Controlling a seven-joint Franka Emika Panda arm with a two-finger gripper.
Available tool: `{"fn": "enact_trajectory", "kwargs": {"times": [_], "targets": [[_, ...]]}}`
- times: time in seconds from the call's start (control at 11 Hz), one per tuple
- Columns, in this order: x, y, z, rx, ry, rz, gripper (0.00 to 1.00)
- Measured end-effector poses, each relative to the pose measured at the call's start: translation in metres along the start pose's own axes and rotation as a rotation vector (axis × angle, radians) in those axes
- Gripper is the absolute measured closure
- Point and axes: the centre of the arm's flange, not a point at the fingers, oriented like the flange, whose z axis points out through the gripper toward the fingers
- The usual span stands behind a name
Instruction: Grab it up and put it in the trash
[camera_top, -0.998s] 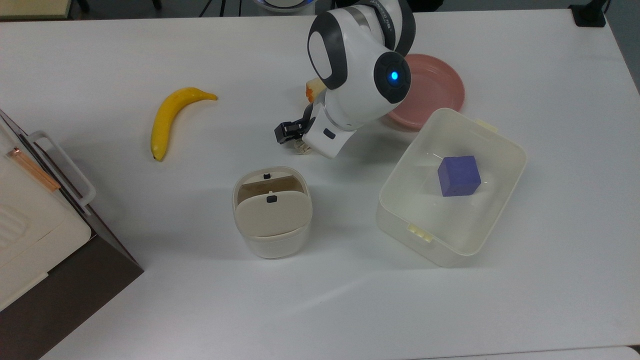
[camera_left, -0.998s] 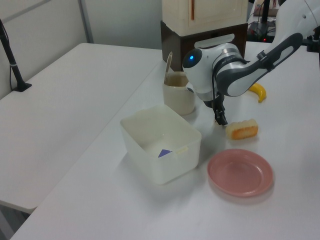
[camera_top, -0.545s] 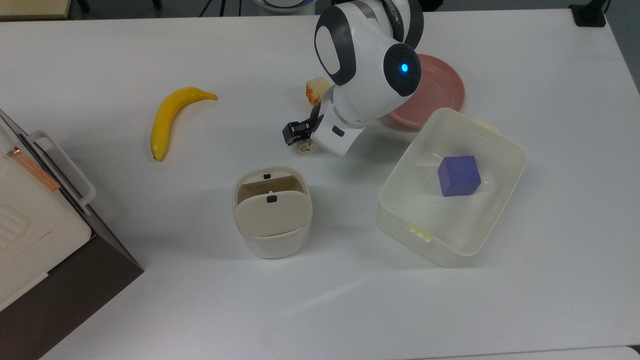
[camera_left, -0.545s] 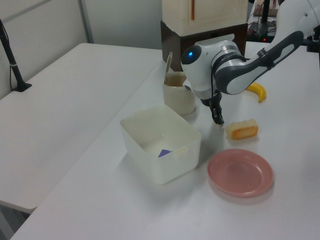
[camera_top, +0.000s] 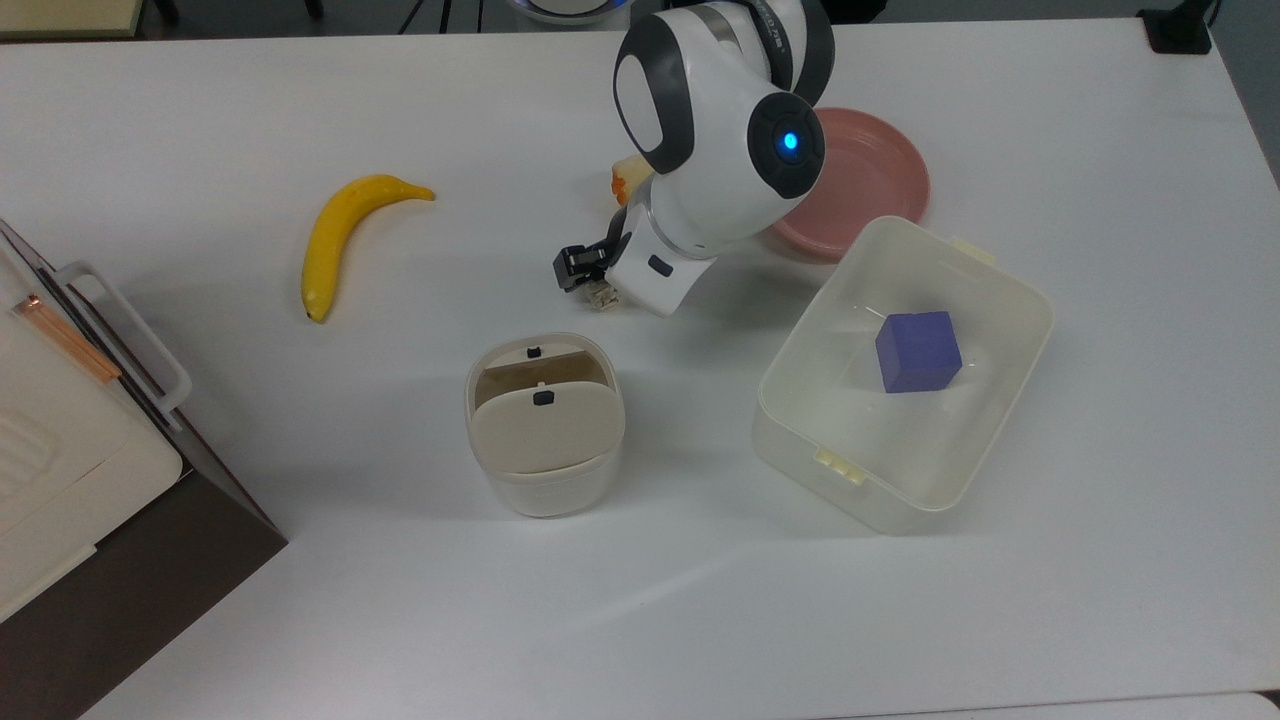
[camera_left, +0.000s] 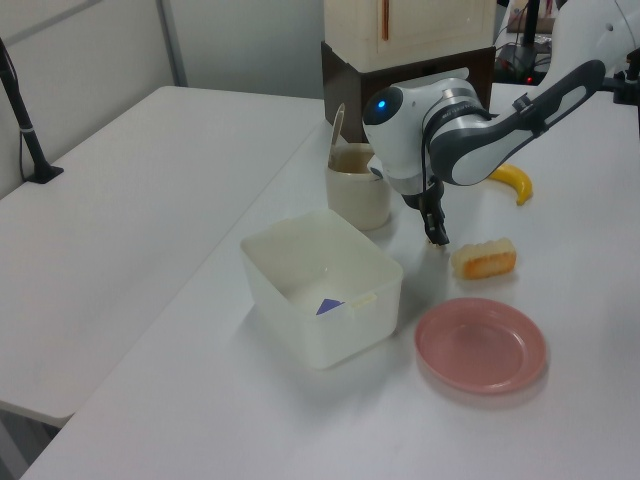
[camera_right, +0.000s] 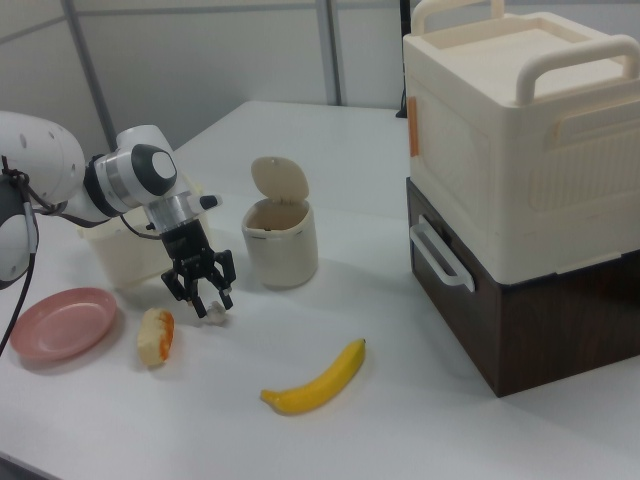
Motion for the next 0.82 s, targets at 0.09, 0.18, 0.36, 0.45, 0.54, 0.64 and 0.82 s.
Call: {"fn": "enact_trajectory", "kwargs": {"times": [0.09, 0.18, 0.36, 0.45, 0.54, 0.64, 0.82], "targets": [[0.0001, -0.0018, 0.0013, 0.001, -0.002, -0.005, 0.4], [0.0001, -0.0037, 0.0033, 0.002, -0.006, -0.009, 0.49], [0.0003, -0.0046, 0.0052, 0.002, -0.009, -0.011, 0.81], [0.0002, -0.0042, 0.0052, 0.002, -0.009, -0.01, 0.95], [0.0002, -0.0032, 0.0055, 0.003, -0.01, -0.009, 0.95], [0.0, -0.0019, 0.0061, 0.004, -0.01, -0.007, 0.95], [-0.0001, 0.0009, 0.0062, 0.005, -0.01, -0.002, 0.95]]}}
